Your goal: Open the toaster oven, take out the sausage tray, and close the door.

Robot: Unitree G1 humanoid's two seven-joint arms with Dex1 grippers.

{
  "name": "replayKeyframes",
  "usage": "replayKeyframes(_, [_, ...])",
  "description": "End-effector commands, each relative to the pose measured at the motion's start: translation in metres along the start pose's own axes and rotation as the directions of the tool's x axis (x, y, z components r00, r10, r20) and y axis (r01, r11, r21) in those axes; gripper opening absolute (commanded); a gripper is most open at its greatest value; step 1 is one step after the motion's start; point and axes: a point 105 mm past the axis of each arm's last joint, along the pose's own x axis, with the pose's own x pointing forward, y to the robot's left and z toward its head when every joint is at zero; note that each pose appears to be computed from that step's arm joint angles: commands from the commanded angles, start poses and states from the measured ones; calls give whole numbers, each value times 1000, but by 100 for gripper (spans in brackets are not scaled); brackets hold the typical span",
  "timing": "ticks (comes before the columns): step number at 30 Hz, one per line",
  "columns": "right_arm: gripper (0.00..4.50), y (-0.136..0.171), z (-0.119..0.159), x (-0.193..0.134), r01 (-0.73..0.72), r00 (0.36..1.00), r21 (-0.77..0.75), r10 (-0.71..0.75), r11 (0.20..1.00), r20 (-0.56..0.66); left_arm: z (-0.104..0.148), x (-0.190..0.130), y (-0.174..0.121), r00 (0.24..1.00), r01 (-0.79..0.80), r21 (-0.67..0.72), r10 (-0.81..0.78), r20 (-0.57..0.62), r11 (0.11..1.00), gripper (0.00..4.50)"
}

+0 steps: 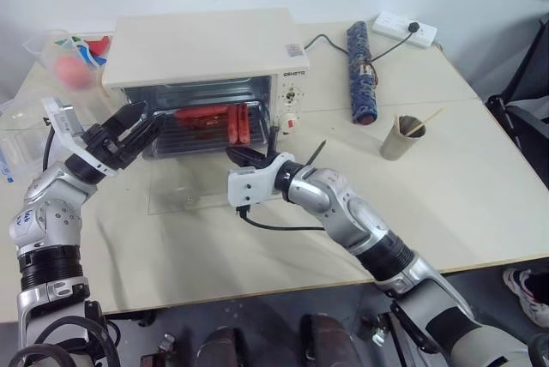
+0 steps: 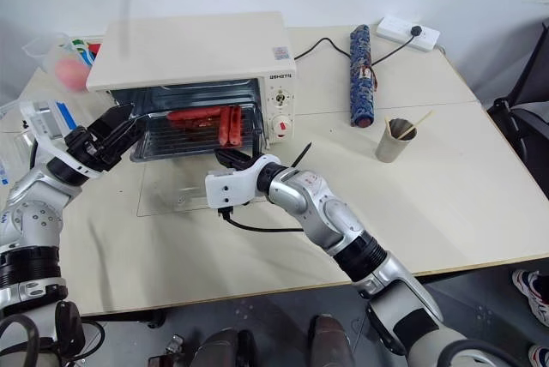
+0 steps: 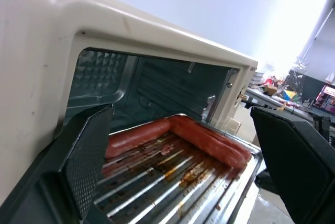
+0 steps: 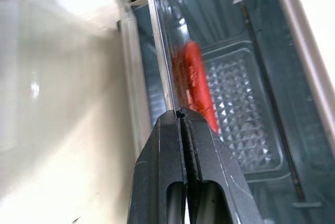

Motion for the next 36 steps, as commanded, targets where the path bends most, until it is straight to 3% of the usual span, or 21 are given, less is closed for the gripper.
replayKeyframes(1, [2,-8,4,-3,32,999,-21,-32,999,12,13,0,3,1000,-10,45,8,30,999,450])
replayKeyframes(13, [2,-15,-19,14,33,997,-30,-35,999,-67,12,-3,8,999,-24,54,22,29,998,450])
replayKeyframes(16, [62,-19,-18,17,39,997,-34,-41,999,-59,11,-4,9,999,-28,54,26,30,998,450])
replayKeyframes(19, [62,-20,-16,19,39,998,-40,-41,998,-50,10,-6,9,999,-30,55,29,29,998,450])
replayKeyframes(24, [214,-19,-15,20,30,999,-42,-32,999,-42,9,-8,10,999,-36,56,34,32,998,450])
replayKeyframes(36, [214,-18,-6,32,22,1000,-63,-23,998,-13,8,-9,11,998,-44,55,42,37,998,450])
